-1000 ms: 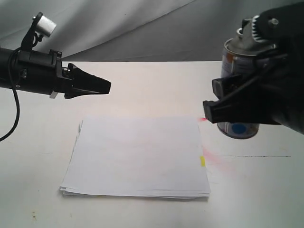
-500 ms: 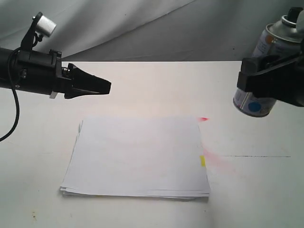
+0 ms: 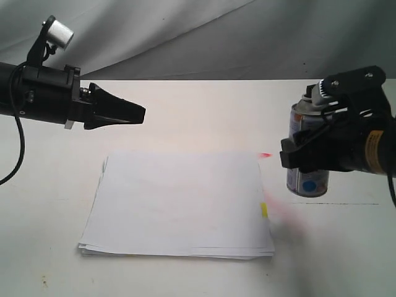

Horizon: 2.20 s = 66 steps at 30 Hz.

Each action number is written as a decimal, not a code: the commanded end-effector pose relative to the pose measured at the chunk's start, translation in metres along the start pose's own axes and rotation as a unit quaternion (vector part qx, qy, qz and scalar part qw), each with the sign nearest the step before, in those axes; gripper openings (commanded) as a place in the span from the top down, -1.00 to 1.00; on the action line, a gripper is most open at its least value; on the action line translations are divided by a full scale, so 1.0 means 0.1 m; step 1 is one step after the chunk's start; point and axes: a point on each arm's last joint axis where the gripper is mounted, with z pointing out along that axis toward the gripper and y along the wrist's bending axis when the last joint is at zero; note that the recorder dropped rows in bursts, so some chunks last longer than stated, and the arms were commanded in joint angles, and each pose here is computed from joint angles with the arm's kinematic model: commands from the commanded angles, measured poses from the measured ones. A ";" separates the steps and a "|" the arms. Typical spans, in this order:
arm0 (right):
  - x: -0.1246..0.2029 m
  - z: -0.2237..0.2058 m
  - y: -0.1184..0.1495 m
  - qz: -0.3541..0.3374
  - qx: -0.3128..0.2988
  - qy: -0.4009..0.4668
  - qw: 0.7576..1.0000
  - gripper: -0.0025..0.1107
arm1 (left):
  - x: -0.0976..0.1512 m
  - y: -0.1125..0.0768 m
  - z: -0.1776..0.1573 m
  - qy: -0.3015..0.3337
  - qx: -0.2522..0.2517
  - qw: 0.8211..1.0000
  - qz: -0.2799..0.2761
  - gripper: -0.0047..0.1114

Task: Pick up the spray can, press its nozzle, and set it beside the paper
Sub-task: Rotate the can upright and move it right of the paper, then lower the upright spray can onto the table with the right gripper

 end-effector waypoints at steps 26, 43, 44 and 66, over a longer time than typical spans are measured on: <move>0.02 0.08 -0.02 -0.020 0.003 0.012 1.000 0.96 | 0.00 -0.02 -0.02 -0.001 -0.001 1.000 0.007 0.92; -0.28 -0.33 0.01 -0.030 -0.013 -0.106 0.994 0.96 | 0.00 -0.02 -0.02 -0.002 -0.001 1.000 0.007 0.92; -0.30 -0.33 0.02 -0.029 -0.015 -0.121 0.992 0.96 | 0.00 -0.02 -0.02 -0.002 -0.001 1.000 0.007 0.92; 0.43 0.26 -0.06 0.031 0.019 -0.161 0.986 0.96 | 0.00 -0.02 -0.02 -0.002 -0.001 1.000 0.007 0.92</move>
